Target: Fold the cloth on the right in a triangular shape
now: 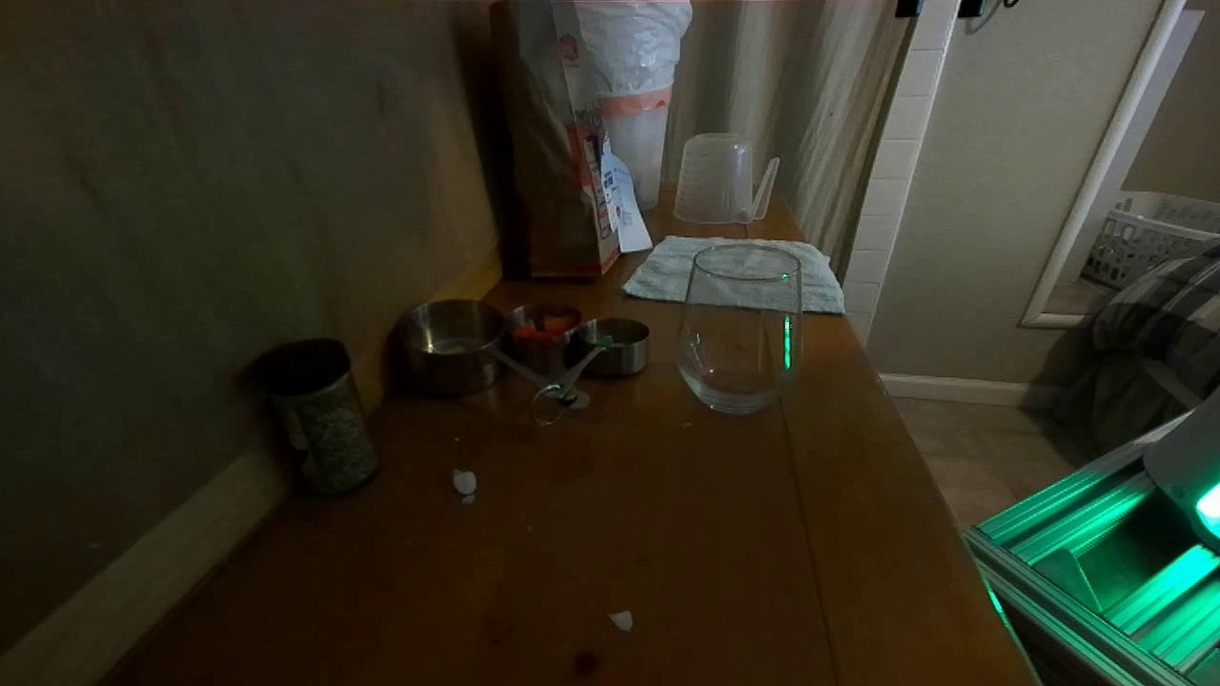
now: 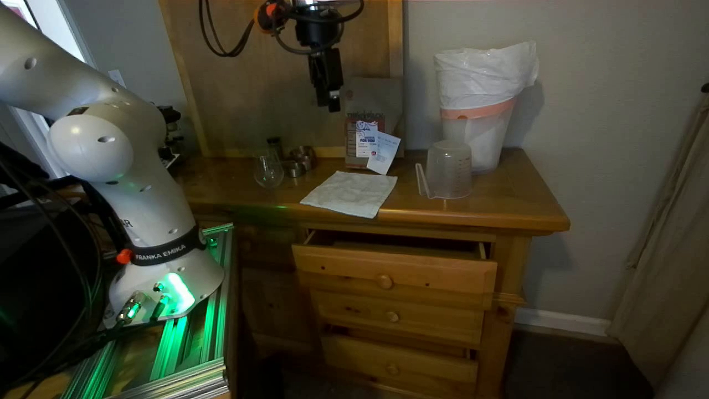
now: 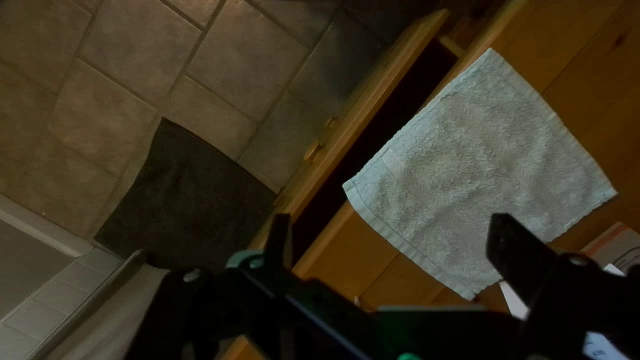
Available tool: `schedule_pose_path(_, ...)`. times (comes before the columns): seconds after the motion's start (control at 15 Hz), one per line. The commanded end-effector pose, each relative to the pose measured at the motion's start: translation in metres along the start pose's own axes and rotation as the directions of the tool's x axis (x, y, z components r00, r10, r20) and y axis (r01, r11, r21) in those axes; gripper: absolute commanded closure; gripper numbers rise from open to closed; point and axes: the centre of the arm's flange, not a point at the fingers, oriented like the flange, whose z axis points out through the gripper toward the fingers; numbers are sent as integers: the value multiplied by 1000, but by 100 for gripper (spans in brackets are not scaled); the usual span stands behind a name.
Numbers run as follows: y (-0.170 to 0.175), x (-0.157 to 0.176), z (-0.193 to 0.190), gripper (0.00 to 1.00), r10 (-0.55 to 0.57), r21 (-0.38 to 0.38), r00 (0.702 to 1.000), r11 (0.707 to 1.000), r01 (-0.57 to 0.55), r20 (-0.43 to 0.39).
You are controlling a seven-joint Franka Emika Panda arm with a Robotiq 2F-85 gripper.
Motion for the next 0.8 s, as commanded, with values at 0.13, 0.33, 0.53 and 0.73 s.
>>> schedule_pose_path(0.13,0,0,0,0,0,0,1000,1000,0,0)
schedule_pose_path(0.33,-25,-1,-1,0,-65,-22,998,998,65,-2)
schedule_pose_path(0.53,-35,-2,-1,0,-85,-32,996,996,85,-2)
schedule_pose_path(0.73,-35,-2,-1,0,-83,-31,997,996,83,-2)
